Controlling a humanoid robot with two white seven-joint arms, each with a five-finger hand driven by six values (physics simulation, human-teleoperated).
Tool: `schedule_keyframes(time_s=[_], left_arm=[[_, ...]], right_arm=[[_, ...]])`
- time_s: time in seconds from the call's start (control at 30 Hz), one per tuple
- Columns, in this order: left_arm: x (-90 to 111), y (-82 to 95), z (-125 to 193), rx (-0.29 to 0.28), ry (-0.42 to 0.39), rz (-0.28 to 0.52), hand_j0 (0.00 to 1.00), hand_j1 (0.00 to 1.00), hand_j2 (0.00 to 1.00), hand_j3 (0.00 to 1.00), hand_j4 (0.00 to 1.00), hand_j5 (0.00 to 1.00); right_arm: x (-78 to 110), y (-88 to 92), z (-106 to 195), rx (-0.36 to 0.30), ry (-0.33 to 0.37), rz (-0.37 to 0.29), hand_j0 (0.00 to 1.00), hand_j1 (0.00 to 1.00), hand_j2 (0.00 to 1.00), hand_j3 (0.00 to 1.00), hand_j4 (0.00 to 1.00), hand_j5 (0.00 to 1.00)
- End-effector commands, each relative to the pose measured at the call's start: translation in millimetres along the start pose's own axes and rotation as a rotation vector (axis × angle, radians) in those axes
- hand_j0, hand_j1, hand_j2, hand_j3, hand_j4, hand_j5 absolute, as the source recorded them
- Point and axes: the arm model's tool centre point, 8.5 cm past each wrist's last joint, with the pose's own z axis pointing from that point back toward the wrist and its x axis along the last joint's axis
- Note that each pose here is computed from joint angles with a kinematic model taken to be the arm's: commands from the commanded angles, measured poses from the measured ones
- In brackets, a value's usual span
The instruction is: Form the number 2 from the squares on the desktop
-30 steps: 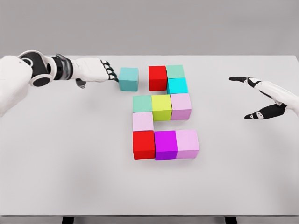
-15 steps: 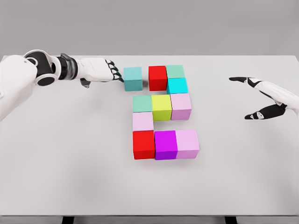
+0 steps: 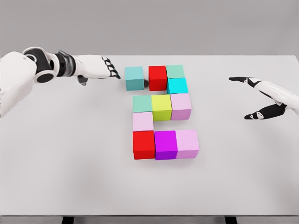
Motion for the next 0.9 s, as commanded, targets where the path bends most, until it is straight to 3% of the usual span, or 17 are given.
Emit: schedule_keyframes(time_s=[0.0, 0.27, 0.73, 0.87], left_arm=[[3.1, 4.4, -3.9, 0.010, -0.007, 0.002, 1.00, 1.00, 1.00, 1.00, 1.00, 1.00], [9.2, 14.2, -10.6, 0.027, -0.023, -0.004, 1.00, 1.00, 1.00, 1.00, 1.00, 1.00], [-3.3, 6.4, -6.5, 0.002, 0.009, 0.019, 1.00, 1.00, 1.00, 1.00, 1.00, 1.00], [1.0, 16.1, -16.2, 0.008, 0.000, 0.017, 1.00, 1.00, 1.00, 1.00, 1.00, 1.00]], right_arm=[[0.3, -1.1, 0.4, -0.005, -0.002, -0.005, 1.00, 1.00, 1.00, 1.00, 1.00, 1.00], [0.3, -1.2, 0.4, -0.005, -0.002, -0.005, 1.00, 1.00, 1.00, 1.00, 1.00, 1.00], [0.1, -1.2, 0.8, -0.008, -0.001, -0.007, 1.00, 1.00, 1.00, 1.00, 1.00, 1.00], [0.6, -1.3, 0.6, -0.008, -0.003, -0.006, 1.00, 1.00, 1.00, 1.00, 1.00, 1.00]])
